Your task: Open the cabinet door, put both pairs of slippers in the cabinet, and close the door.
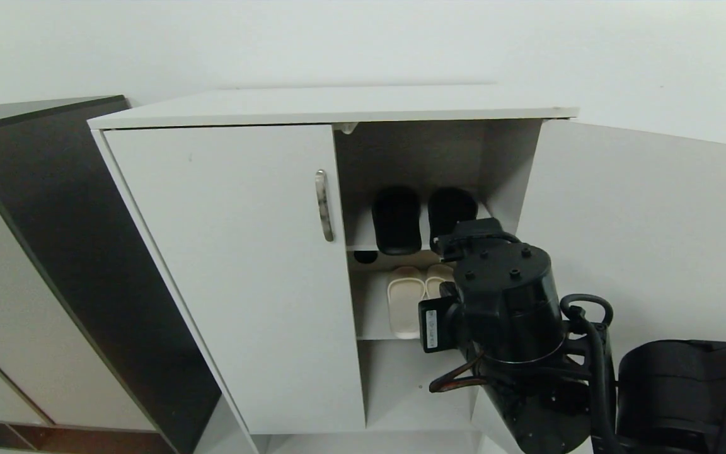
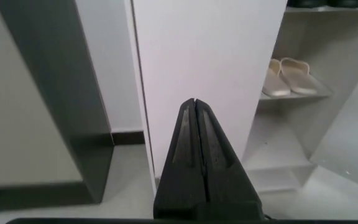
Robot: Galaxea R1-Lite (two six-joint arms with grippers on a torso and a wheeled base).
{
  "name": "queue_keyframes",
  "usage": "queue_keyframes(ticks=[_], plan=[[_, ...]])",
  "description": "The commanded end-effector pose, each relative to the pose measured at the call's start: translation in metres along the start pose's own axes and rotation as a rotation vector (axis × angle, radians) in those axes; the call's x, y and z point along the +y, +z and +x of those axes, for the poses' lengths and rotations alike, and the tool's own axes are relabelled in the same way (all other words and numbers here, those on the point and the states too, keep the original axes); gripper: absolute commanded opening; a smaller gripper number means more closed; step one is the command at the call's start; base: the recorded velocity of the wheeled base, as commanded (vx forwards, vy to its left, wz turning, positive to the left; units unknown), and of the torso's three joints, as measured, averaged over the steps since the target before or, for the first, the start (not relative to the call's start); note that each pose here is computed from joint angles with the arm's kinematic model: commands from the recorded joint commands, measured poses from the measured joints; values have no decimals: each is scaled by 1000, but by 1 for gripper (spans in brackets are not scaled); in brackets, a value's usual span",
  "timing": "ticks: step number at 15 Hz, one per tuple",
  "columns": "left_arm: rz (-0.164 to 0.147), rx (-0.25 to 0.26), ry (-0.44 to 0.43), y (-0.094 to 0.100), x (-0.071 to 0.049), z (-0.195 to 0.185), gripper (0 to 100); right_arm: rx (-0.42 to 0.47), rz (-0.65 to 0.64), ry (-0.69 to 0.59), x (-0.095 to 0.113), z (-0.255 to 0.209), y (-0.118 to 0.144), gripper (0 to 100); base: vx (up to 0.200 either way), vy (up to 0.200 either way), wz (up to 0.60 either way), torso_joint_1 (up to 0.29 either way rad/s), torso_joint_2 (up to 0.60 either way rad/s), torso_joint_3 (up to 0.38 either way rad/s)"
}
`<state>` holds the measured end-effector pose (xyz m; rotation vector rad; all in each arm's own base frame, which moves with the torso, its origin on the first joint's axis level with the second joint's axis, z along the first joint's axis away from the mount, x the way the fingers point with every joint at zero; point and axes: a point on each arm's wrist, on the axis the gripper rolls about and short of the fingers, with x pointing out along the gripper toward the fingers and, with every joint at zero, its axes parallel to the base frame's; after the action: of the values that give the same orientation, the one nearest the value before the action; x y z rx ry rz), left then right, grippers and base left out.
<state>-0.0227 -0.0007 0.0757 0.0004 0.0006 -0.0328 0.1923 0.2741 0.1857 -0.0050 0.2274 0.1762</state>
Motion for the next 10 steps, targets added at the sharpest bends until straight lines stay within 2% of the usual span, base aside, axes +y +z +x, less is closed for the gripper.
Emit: queue_keyframes(ticks=[1, 10], plan=[[0, -1, 1, 0, 0, 0, 0, 4, -2, 0, 0, 1, -2, 0, -200, 0, 0, -2, 7, 2], [0, -1, 1, 0, 0, 0, 0, -3, -10, -17, -8, 12, -6, 0, -200, 0, 0, 2, 1, 5]])
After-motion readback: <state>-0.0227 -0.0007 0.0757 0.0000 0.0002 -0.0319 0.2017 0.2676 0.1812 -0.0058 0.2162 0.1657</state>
